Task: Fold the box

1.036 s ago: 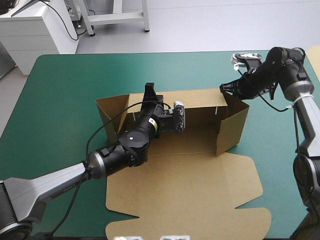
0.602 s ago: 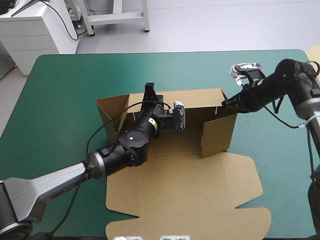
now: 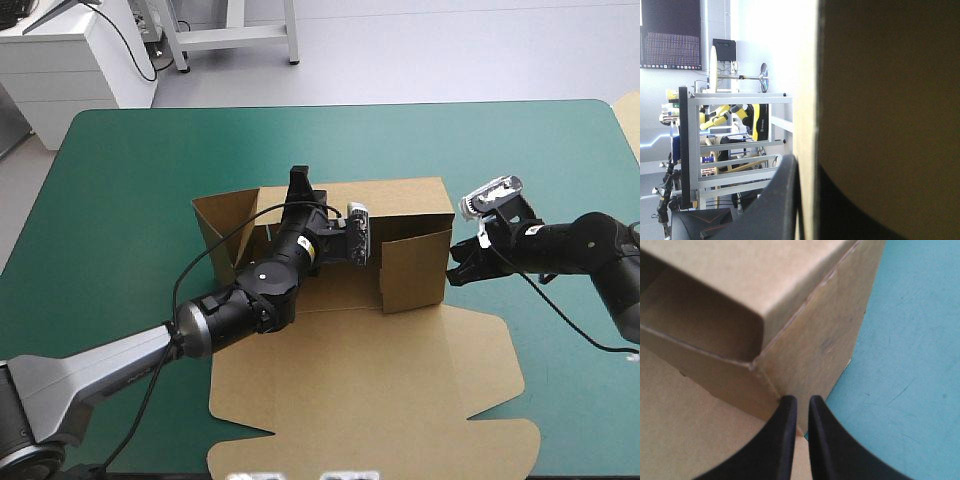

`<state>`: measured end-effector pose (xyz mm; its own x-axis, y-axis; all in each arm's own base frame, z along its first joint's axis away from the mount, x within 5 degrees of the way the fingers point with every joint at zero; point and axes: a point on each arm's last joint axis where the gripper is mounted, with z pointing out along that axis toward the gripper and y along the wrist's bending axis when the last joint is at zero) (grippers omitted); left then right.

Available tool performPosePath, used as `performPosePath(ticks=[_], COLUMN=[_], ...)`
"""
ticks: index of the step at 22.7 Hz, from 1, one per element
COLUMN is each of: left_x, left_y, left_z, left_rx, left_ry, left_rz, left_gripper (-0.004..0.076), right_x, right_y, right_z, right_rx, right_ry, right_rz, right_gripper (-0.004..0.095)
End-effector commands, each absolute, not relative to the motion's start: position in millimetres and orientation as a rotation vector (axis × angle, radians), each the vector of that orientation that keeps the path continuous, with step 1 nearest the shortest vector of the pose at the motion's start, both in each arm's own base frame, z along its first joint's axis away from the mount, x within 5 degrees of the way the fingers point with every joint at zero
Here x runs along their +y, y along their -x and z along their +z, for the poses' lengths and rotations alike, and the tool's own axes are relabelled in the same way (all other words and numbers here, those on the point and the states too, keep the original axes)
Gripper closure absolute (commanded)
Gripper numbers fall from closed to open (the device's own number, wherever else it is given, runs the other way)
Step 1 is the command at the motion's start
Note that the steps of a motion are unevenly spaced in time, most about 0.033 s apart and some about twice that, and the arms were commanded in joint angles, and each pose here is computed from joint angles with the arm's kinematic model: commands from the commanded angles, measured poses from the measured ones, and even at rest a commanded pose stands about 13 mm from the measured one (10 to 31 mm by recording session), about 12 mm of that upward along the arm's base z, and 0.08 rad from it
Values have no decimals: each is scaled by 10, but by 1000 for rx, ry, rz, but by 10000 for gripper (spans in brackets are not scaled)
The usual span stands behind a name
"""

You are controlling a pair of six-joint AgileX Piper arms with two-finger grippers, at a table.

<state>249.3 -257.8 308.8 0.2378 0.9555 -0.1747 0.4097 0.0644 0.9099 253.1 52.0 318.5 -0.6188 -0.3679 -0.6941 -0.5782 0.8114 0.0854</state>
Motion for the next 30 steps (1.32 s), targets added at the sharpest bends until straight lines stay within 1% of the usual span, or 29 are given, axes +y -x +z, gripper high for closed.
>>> performPosePath(ticks=[1,2,3,7,8,10,14,18,20,22,27,28,30], left_x=[-2552,-2551,-2551,-2559,-2572,-2600,-2574,-2568,-2572,-2582,-2618,-2615,-2600], left_y=[-2448,-2448,-2448,-2441,-2430,-2447,-2428,-2411,-2405,-2396,-2360,-2357,-2347], left_z=[3259,3258,3258,3248,3234,3144,2925,2854,2845,2836,2784,2774,2735], left_rx=[1341,1340,1339,1354,1371,1391,1411,1423,1439,1451,1427,1428,1434], left_ry=[-1449,-1453,-1453,-1451,-1451,-1472,-1548,-1567,-1562,-1560,-1596,-1603,-1614], left_rz=[655,660,660,633,595,590,613,598,576,547,484,485,489], left_gripper=[731,731,731,731,731,731,731,731,731,731,731,731,731], right_x=[525,531,534,561,579,642,748,826,843,843,848,850,855], right_y=[-2482,-2483,-2478,-2450,-2463,-2503,-2640,-2700,-2718,-2719,-2711,-2705,-2693], right_z=[3328,3332,3333,3328,3313,3257,3239,3161,3129,3128,3125,3122,3116], right_rx=[2230,2216,2214,2216,2219,2223,2155,2163,2173,2175,2179,2183,2191], right_ry=[707,729,738,769,770,803,759,778,779,778,783,788,798], right_rz=[399,397,400,443,469,481,417,418,427,428,437,442,454], right_gripper=[547,455,428,393,337,238,231,241,287,382,725,775,932])
